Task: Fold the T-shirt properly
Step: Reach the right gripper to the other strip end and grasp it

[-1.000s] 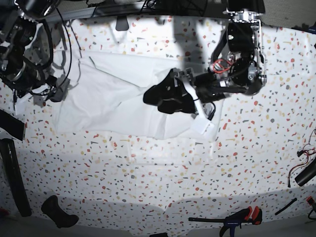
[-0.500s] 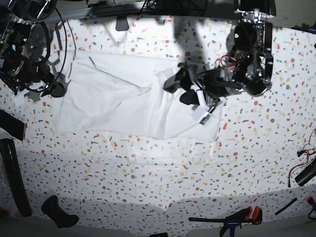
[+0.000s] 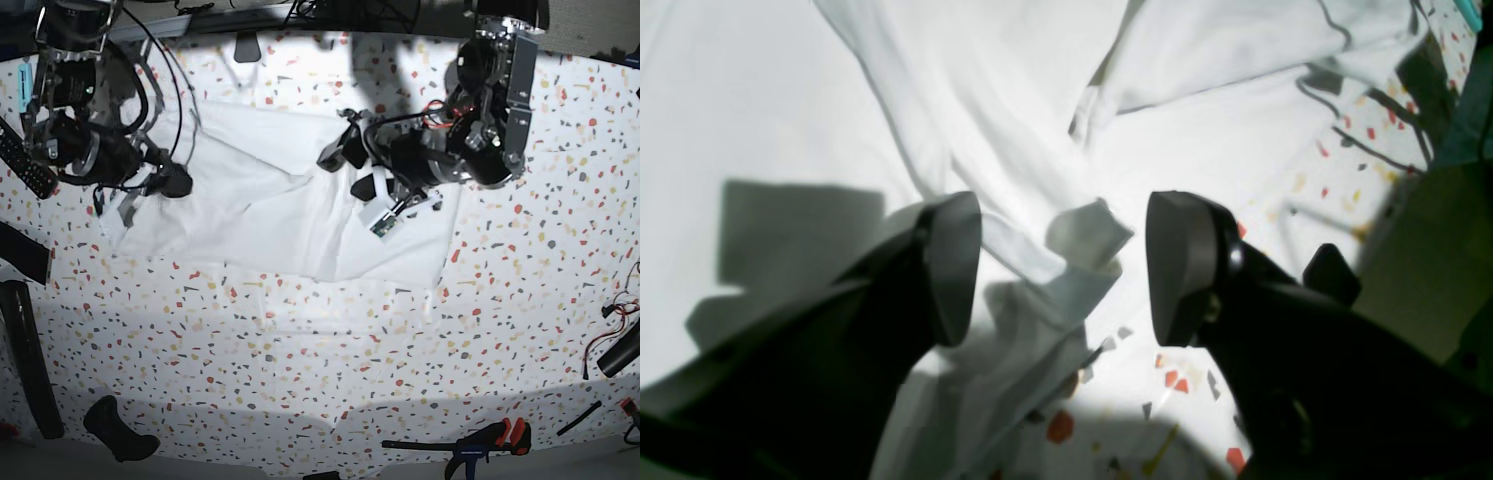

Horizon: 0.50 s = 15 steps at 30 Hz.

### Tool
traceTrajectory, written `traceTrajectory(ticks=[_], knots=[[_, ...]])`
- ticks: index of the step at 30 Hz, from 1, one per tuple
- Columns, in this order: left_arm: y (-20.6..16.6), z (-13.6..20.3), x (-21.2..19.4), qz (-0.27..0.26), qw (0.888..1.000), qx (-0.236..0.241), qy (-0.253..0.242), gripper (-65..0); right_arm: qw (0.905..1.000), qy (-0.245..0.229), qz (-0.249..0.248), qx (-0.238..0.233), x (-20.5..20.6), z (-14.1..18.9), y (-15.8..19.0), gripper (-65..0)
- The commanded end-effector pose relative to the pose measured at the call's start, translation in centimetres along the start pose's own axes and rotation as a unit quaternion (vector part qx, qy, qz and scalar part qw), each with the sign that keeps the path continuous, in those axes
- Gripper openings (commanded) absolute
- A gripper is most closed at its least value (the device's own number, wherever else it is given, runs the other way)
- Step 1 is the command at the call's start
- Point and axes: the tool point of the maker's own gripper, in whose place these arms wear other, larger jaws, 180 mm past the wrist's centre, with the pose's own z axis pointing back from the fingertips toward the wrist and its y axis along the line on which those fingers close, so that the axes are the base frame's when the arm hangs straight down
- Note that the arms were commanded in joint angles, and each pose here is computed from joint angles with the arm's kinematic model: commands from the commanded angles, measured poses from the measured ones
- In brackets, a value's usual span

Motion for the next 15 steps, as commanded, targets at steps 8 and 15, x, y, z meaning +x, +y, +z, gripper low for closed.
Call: traceTrajectory(ticks=[8,15], knots=[[-1.3,0.1,0.5,0.01,0.999,-0.014,-0.037,-27.9,0.9987,0.005,0.05,-0.009,2.8,1.2,0.7,-65.0],[-0.4,0.1,1.1,-0.007,0.998,0.016,-0.061,-27.9,0.9932,-0.061,0.091,0.039,7.9,2.2,4.5,-65.0]])
